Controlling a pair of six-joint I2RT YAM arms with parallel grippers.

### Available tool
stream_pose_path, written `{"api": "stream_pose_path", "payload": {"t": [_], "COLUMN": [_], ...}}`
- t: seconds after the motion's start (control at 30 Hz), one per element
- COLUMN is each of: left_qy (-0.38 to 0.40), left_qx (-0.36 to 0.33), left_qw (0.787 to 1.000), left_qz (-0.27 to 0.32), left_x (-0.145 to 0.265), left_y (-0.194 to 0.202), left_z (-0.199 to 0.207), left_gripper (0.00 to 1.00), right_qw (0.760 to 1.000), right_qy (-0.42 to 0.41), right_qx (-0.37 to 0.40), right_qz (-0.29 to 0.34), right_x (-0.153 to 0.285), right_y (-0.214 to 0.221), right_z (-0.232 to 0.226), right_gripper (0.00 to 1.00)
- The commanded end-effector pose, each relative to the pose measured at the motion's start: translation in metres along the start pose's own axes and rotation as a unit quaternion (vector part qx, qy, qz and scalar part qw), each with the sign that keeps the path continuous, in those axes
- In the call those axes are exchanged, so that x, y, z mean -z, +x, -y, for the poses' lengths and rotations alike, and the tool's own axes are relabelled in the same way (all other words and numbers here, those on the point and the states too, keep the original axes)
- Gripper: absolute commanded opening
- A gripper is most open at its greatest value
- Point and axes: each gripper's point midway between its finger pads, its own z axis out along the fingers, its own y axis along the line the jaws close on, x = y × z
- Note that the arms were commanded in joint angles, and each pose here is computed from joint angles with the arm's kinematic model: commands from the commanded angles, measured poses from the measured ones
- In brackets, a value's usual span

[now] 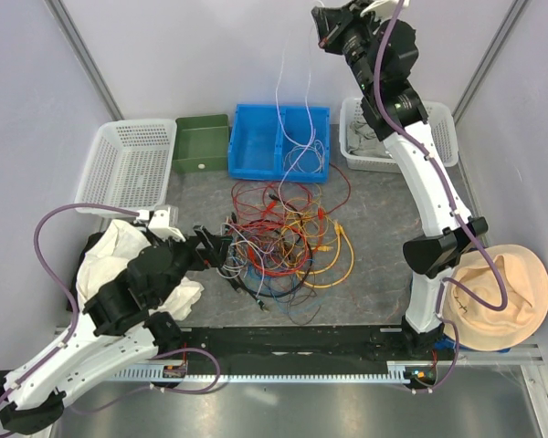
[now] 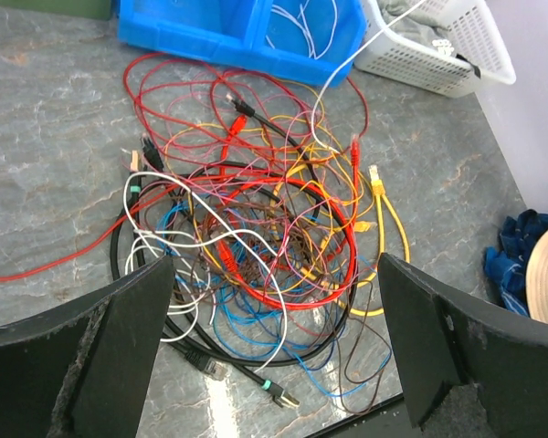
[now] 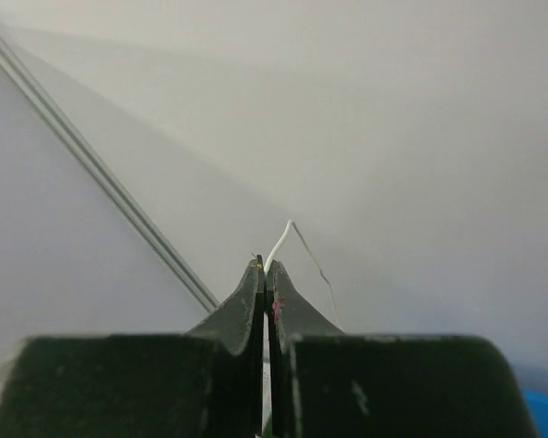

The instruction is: Untangle the cables

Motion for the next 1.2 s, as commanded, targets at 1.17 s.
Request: {"api": "stream_pose_path", "payload": {"t": [1.17], "left_qy": [0.007], "left_qx": [0.053], "left_qw": [0.997], "left_qz": [-0.047], "left_x": [-0.008], "left_y": [0.035], "left_z": [0.002], "left_gripper": [1.0], "right_qw": [0.994], "right_qy": [-0.04], "right_qx": [-0.012], "right_qz": [0.1], "right_x": [-0.013], "right_y": [-0.034], "right_z": [-0.012], "right_gripper": [0.0]}}
